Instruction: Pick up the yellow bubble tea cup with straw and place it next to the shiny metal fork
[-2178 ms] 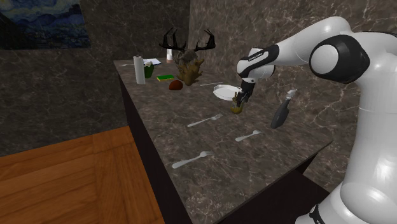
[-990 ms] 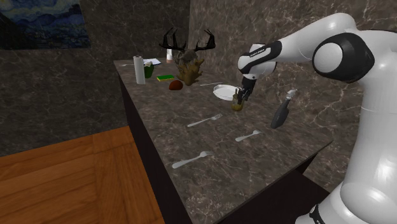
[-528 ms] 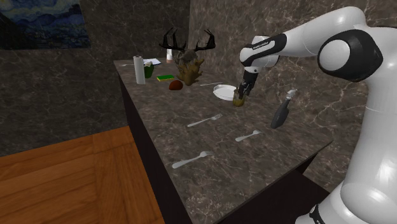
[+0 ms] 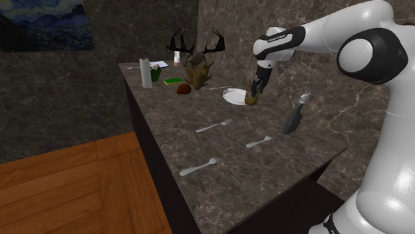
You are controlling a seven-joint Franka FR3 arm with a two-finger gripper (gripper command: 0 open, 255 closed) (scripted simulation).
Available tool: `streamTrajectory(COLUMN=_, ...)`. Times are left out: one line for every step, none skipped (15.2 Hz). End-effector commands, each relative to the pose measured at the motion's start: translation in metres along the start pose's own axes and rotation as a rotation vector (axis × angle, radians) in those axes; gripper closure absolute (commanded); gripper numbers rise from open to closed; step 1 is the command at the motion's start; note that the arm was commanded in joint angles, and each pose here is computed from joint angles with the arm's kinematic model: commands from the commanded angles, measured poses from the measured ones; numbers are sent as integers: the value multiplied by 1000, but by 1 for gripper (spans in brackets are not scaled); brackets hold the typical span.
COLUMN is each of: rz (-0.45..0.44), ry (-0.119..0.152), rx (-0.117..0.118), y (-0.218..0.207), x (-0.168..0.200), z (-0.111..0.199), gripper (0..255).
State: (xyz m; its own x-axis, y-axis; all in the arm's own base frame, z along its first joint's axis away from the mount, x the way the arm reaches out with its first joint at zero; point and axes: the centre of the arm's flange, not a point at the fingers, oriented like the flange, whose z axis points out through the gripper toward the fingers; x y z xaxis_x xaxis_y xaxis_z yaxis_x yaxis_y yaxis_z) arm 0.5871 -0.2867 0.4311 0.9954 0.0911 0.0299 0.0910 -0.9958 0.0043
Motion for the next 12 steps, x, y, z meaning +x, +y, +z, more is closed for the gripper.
streamTrajectory(rz=0, ry=0, rx=0, y=0, x=0, z=-12, gripper=255)
streamTrajectory(rz=0, ry=0, rx=0, y=0, x=0, z=-17, gripper=255)
streamTrajectory(rz=0, ry=0, rx=0, y=0, x=0, z=-22, gripper=255)
streamTrajectory(rz=0, ry=0, rx=0, y=0, x=1, z=-27, gripper=255)
streamTrajectory(rz=0, ry=0, rx=0, y=0, x=1, z=-33, gripper=255)
streamTrajectory(rz=0, ry=0, rx=0, y=0, x=1, z=-38, gripper=255)
streamTrajectory(rz=0, ry=0, rx=0, y=0, x=1, z=-43, gripper=255)
streamTrajectory(rz=0, ry=0, rx=0, y=0, x=1, z=-48, gripper=255)
streamTrajectory(rz=0, ry=0, rx=0, y=0, x=1, z=-54, gripper=255)
streamTrajectory(rz=0, ry=0, rx=0, y=1, x=1, z=-59, gripper=255)
streamTrajectory(rz=0, ry=0, rx=0, y=1, x=2, z=-64, gripper=255)
streamTrajectory(rz=0, ry=0, rx=0, y=1, x=2, z=-70, gripper=255)
